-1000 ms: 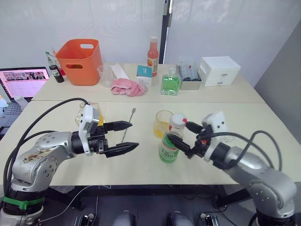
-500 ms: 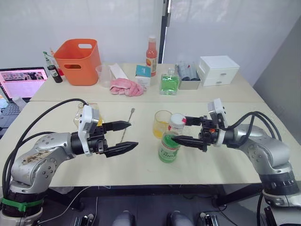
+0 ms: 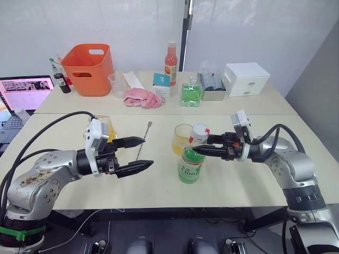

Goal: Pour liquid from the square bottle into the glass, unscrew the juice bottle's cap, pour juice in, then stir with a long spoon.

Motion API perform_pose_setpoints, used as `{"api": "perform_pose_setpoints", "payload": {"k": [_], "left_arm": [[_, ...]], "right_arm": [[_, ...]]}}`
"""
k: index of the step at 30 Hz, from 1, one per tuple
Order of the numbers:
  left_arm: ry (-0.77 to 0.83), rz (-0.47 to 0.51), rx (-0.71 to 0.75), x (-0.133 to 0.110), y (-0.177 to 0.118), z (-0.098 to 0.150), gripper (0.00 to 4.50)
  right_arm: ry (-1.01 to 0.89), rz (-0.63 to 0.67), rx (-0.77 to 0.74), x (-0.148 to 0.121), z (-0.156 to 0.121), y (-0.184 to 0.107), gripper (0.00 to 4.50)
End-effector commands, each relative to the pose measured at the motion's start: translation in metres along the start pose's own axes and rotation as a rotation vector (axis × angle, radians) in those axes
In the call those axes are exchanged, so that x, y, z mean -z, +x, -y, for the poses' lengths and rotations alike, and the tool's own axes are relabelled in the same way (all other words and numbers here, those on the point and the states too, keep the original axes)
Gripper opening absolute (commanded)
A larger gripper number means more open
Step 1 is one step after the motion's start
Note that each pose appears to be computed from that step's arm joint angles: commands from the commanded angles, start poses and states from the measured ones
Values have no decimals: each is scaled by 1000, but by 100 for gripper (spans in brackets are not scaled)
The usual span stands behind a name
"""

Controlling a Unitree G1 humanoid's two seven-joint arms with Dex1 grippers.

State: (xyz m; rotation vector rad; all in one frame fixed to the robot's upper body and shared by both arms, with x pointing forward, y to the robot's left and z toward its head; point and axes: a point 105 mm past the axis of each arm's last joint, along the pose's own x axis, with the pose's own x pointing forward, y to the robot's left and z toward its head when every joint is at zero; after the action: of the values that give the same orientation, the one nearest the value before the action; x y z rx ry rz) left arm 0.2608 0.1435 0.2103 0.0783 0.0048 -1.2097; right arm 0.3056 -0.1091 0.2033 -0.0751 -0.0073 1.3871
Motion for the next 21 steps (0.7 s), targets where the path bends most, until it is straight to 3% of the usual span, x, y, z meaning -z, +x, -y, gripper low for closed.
{"api": "perform_pose_setpoints", "payload": {"k": [1, 7, 13, 21], "left_arm": [[45, 19, 15, -11, -1, 4, 450], [47, 17, 22, -10, 0, 4, 450], [52, 18, 42, -11, 5, 4, 450], [55, 13, 66, -11, 7, 3, 450]], "right_arm": [[-56, 58, -20, -22, -13, 1, 130], [-102, 60, 29, -31, -36, 17, 130], [-115, 28, 117, -21, -41, 34, 128], [-128, -46, 140, 1, -37, 37, 127]]}}
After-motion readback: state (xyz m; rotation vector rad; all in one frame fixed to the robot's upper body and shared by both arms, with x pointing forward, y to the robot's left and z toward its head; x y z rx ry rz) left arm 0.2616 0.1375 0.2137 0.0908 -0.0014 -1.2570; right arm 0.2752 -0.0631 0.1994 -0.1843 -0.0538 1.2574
